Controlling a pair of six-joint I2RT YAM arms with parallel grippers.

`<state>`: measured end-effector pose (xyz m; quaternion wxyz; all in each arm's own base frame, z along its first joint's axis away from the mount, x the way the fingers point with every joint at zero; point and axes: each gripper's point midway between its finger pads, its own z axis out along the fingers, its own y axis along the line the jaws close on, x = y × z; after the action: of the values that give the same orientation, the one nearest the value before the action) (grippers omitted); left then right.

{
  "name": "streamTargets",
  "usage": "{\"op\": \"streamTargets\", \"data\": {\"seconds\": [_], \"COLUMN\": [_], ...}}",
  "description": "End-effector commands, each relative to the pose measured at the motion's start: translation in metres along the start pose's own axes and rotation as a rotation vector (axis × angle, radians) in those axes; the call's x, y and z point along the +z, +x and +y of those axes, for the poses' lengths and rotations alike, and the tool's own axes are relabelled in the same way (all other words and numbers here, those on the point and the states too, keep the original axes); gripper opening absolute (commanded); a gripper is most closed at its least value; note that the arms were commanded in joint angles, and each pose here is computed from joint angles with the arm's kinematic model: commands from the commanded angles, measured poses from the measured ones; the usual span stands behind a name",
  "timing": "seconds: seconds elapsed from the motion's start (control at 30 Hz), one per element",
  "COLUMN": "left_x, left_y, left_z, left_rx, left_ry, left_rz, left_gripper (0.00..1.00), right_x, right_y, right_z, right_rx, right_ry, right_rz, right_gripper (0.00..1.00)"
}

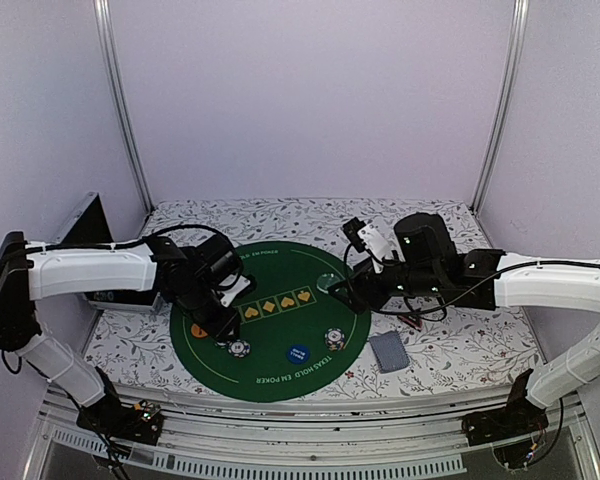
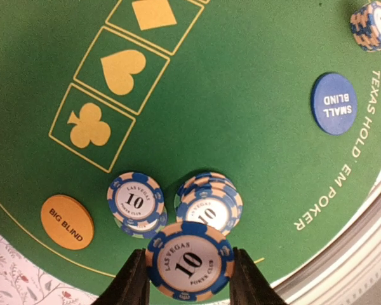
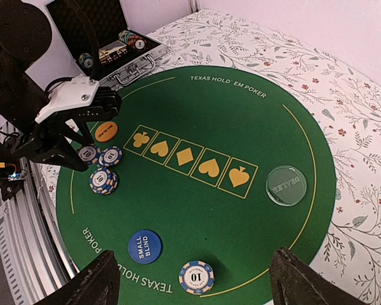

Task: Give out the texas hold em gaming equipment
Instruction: Adjust the poker chips pile in the big blind area.

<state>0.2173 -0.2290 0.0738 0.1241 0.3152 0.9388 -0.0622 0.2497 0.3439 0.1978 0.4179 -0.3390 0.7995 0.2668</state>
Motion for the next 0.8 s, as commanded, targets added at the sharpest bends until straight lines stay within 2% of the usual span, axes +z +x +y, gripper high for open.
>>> {"op": "streamTargets", "data": {"seconds": [0.0,0.37,0.77], "left_x": [0.009,0.037,0.045], "left_y": [-0.001,0.007,0.012], "left_z": [-0.009,-0.006,-0.013], "left_rx": [-0.055,-0.03,-0.004], "left_ry": [0.055,0.029,0.066], "left_rz": [-0.007,0.067,0.096], "left_gripper": [0.27,0.29,0.45], "right_x": [0.004,-0.004,-0.007], "right_y": [0.008,0.008,0.007], "right_z": [-0.004,-0.007,-0.009], "right_rx": [-0.004,0.002,0.002], "right_ry": [0.014,0.029,0.037], "right_rz": [0.022,0.006,0.002], "right_gripper": [0.84,0.84,0.84]}}
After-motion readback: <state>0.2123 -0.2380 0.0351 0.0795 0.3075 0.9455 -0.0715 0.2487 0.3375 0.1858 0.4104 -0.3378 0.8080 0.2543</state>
